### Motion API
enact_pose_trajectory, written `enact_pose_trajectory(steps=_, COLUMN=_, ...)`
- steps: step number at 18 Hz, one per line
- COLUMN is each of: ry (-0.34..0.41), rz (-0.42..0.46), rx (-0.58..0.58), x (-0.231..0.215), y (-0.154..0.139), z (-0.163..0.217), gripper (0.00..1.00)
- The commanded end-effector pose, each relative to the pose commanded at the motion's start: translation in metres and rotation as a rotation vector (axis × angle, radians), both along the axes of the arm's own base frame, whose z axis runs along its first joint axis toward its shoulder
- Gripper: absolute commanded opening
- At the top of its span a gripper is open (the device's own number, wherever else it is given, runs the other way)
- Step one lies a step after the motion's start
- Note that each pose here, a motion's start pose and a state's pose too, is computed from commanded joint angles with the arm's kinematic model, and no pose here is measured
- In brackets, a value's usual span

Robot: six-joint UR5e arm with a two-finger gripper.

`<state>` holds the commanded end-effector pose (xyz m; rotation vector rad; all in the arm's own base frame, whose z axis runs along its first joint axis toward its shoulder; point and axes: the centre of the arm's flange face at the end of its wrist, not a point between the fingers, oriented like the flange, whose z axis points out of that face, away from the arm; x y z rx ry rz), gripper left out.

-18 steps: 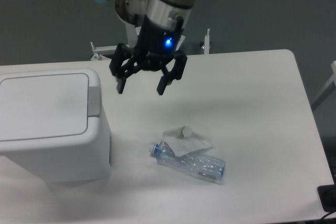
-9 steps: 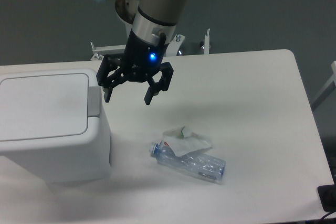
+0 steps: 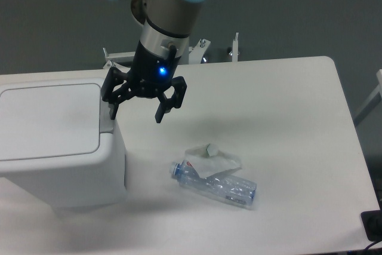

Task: Open the trash can
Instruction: 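Hook the gripper finger under the lid edge and lift the lid open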

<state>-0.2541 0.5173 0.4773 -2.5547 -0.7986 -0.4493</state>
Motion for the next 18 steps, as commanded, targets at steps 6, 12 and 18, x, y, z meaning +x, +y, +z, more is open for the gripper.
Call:
enact_pose_trajectory(steps=6, ry=-0.006, rz=-0.002, rx=-0.007, x=0.002, y=0.000, z=-0.005, gripper=1.00)
enact_pose_trajectory(steps=12, ry=-0.009, rz=-0.003, rx=-0.009, x=0.002, y=0.000, z=-0.007, gripper=1.00)
enact_pose_trajectory(steps=18, ry=-0.003, rz=-0.005, rx=-0.003, x=0.004, y=0.000, z=-0.012, gripper=1.00)
